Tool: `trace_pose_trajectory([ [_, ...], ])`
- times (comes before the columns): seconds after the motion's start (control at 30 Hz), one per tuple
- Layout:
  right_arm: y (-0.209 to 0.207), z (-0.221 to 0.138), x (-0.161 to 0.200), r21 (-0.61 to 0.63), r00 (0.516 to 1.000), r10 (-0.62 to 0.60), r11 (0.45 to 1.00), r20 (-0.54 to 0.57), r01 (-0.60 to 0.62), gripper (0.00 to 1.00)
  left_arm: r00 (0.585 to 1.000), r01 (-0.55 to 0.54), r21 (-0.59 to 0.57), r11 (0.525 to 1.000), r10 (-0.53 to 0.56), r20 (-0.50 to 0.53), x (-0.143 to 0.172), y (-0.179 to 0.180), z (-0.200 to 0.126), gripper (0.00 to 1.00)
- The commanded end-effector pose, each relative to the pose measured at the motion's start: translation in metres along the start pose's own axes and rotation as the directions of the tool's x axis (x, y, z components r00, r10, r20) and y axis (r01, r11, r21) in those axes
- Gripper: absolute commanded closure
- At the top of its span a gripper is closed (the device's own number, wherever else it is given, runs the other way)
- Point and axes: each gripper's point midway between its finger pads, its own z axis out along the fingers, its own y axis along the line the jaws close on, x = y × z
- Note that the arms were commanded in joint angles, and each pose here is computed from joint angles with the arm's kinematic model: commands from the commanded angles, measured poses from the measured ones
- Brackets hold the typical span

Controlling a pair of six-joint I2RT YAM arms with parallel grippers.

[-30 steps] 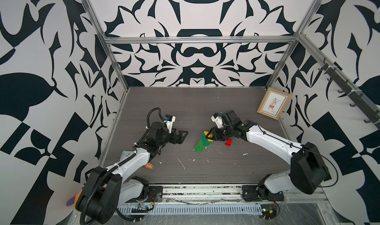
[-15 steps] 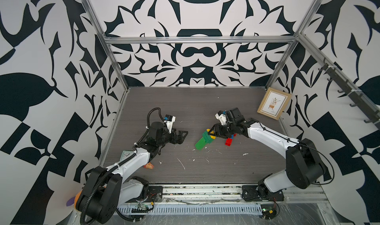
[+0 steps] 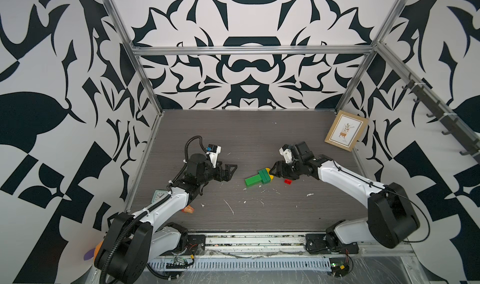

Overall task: Assemble an ice cream with lego
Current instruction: Adjust the lego brick at the center of the board.

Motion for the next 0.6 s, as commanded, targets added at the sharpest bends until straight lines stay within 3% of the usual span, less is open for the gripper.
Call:
trace_pose_trajectory([
  [0.0, 0.008, 0.009, 0.013, 0.001, 0.999, 0.002, 1.0, 0.038, -0.002, 0.37, 1.0, 0.015, -0.016, 1.0, -0.015, 0.0, 0.006, 0.004, -0.002, 0.01],
  [0.2, 0.01, 0.035, 0.016, -0.023, 0.999, -0.023, 0.999, 0.032, 0.024, 0.33, 1.0, 0.024, -0.025, 0.999, -0.024, -0.002, 0.005, 0.006, 0.0, 0.01],
  [0.57, 0.022, 0.058, -0.027, -0.08, 0.998, -0.056, 0.995, 0.042, 0.059, 0.28, 0.997, 0.072, -0.062, 0.995, -0.071, 0.008, 0.005, 0.011, -0.004, 0.01],
])
